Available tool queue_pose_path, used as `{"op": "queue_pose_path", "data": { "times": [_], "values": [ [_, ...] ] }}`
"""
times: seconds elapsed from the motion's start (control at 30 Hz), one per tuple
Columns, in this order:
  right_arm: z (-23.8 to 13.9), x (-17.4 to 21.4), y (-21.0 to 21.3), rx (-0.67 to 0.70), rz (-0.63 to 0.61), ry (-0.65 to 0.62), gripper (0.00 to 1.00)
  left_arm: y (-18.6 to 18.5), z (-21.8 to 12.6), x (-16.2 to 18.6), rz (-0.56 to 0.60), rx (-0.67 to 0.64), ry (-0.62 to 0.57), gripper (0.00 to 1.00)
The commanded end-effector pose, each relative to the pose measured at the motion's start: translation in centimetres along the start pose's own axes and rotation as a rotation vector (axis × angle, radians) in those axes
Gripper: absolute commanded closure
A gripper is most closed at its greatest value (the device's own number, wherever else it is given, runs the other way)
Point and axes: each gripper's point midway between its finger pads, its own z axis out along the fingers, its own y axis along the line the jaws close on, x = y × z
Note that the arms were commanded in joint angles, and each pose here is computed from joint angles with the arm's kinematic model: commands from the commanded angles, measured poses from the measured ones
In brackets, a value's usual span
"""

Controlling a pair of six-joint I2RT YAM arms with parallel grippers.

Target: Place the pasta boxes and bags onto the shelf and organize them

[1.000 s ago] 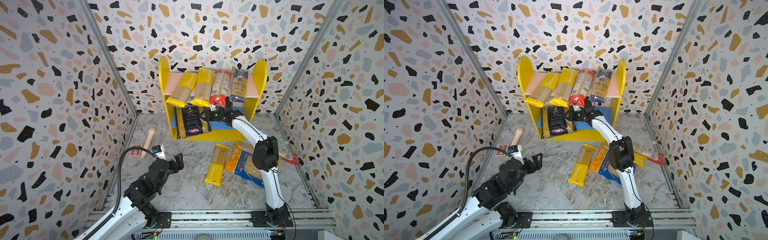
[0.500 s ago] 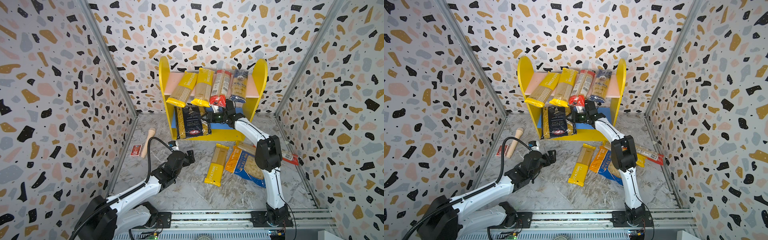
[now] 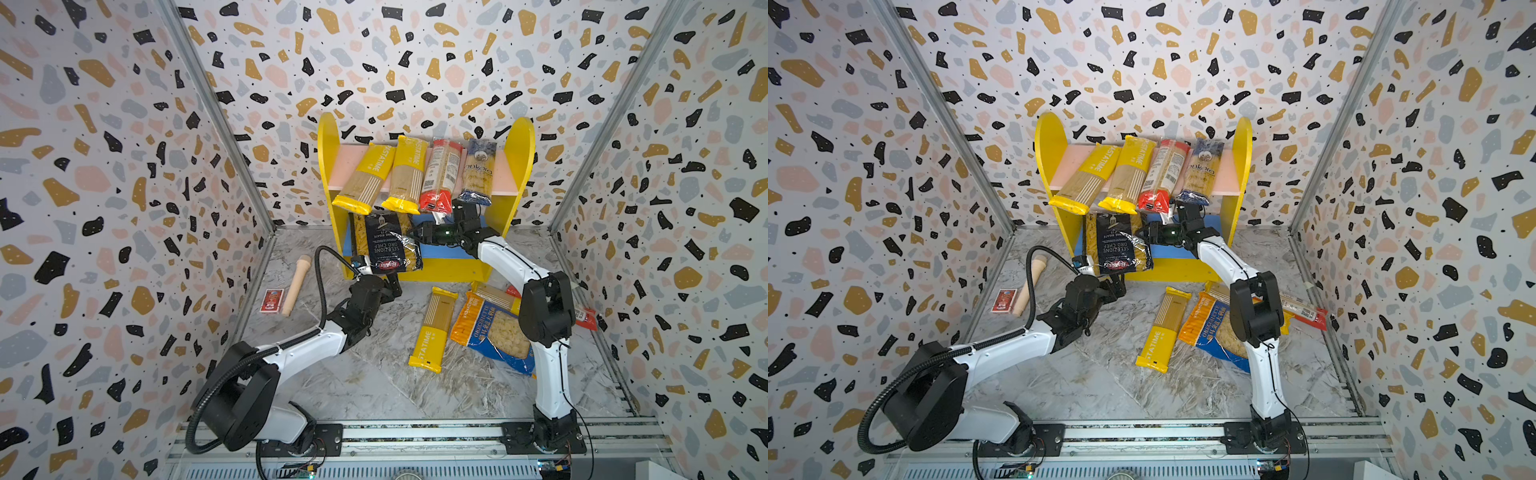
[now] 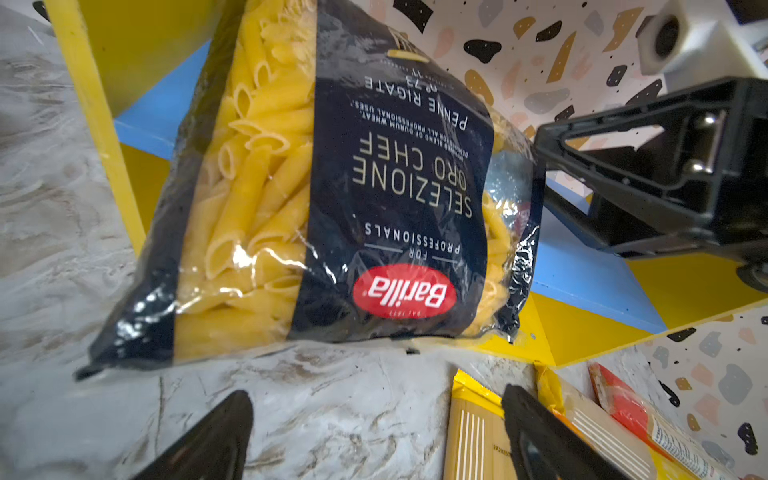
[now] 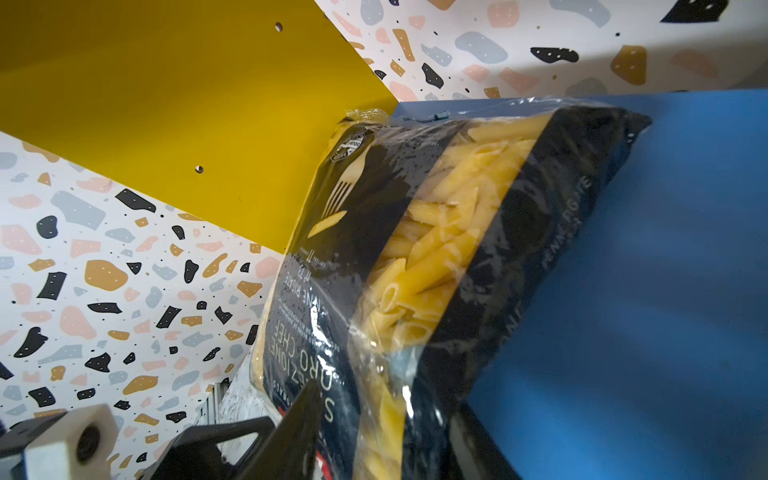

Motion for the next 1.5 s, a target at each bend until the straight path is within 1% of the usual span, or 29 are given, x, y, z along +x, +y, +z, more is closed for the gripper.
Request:
{"op": "queue_pose_path", "data": {
  "times": [0.0,0.13,0.3,0.43,0.67,0.8,0.93,1.03,1.13,1.23,1.33,1.47],
  "values": [
    [-3.4,-2.7,3.0,-0.045,-0.066,-0.089,0.54,0.1,0.4,-2.5,-0.002,-0.015,-0.086,0.07],
    [-4.8,-1.8,1.9,-0.025,-0.044,-0.094,0.53,0.6,0.6,-3.9,0.005,-0.035,-0.119,0.07],
    [-6.5,-1.5,1.1,-0.010,-0.028,-0.108,0.52,0.6,1.2,-4.4,-0.006,-0.024,-0.121,0.09],
    [-6.7,-1.6,1.1,-0.015,-0.030,-0.109,0.52,0.4,1.5,-4.6,-0.007,-0.021,-0.129,0.09],
    [-6.5,-1.3,1.0,-0.016,-0.034,-0.091,0.51,-0.5,1.4,-6.2,0.005,-0.007,-0.140,0.11],
    [-5.8,-1.0,0.5,-0.021,-0.023,-0.074,0.44,-0.1,0.6,-6.0,-0.007,-0.003,-0.141,0.11],
    [-5.2,-0.7,0.5,-0.029,-0.022,-0.063,0.41,0.2,-0.4,-6.1,-0.013,-0.005,-0.138,0.11],
    [-5.3,-0.8,0.8,-0.030,-0.031,-0.070,0.39,0.3,-2.0,-6.8,-0.022,0.002,-0.149,0.11],
    [-5.6,-1.0,1.0,-0.029,-0.037,-0.076,0.39,1.3,-4.2,-7.7,-0.023,-0.032,-0.176,0.10],
    [-5.5,-1.1,1.0,-0.030,-0.041,-0.077,0.38,3.3,-7.0,-8.3,-0.036,-0.088,-0.211,0.09],
    [-5.4,-1.0,0.7,-0.027,-0.035,-0.074,0.38,4.9,-8.8,-7.2,-0.049,-0.113,-0.189,0.08],
    [-5.2,-1.0,0.8,-0.030,-0.032,-0.073,0.38,6.9,-9.1,-3.0,-0.101,-0.095,-0.124,0.08]
  ]
}}
